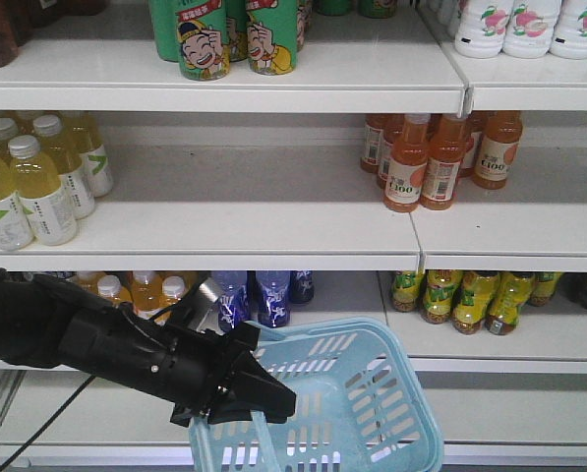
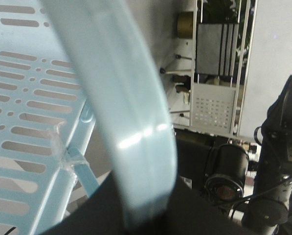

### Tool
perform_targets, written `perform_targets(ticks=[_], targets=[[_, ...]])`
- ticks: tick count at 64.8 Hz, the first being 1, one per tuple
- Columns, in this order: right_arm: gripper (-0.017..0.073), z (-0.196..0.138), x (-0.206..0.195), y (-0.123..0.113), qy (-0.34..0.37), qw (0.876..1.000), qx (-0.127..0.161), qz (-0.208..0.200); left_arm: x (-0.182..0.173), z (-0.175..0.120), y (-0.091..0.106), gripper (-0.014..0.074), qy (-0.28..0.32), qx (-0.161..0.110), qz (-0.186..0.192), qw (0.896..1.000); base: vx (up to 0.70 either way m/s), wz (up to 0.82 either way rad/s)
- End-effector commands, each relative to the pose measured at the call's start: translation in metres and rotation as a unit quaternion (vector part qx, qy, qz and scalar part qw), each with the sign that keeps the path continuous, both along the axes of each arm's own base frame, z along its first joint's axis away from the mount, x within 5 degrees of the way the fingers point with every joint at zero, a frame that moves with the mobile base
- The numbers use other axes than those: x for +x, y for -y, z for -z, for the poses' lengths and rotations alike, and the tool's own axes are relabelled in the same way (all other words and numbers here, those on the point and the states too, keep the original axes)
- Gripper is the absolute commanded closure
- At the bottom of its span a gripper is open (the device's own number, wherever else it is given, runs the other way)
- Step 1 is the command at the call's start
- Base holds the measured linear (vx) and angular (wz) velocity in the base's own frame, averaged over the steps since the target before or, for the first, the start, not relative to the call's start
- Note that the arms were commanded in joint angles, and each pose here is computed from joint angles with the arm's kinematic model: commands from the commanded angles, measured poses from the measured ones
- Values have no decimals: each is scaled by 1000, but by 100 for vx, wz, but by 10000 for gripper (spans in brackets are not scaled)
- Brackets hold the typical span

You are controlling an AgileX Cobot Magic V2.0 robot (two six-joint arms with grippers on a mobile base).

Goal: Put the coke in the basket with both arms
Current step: 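Lift the basket off the shelf with the left gripper, then hold the basket in the left gripper and turn the base away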

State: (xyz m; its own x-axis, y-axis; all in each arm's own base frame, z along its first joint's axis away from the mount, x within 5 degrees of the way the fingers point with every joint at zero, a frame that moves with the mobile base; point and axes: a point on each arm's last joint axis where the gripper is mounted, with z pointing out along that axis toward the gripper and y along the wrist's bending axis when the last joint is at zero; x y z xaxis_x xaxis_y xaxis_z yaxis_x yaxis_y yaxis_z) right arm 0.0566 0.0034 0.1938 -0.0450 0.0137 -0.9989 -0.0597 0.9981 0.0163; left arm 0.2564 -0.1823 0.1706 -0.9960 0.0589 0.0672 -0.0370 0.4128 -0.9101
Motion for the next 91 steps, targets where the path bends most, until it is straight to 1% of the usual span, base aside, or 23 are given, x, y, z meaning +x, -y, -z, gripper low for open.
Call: perform_targets(ticks=[1, 7, 14, 26, 91], targets=[[569, -5, -1, 0, 39, 999, -2, -1, 0, -29, 1, 601, 19, -66, -9, 998, 0, 0], [569, -5, -1, 0, 39, 999, -2, -1, 1, -30, 2, 601, 19, -74, -14, 997, 0, 0], [569, -5, -1, 0, 39, 999, -2, -1, 1, -30, 2, 601, 23, -73, -12, 997, 0, 0], [569, -5, -1, 0, 39, 999, -2, -1, -1, -28, 2, 601, 29, -61, 2, 998, 0, 0], [569, -5, -1, 0, 39, 999, -2, -1, -1, -28, 2, 601, 28, -63, 1, 998, 0, -1]])
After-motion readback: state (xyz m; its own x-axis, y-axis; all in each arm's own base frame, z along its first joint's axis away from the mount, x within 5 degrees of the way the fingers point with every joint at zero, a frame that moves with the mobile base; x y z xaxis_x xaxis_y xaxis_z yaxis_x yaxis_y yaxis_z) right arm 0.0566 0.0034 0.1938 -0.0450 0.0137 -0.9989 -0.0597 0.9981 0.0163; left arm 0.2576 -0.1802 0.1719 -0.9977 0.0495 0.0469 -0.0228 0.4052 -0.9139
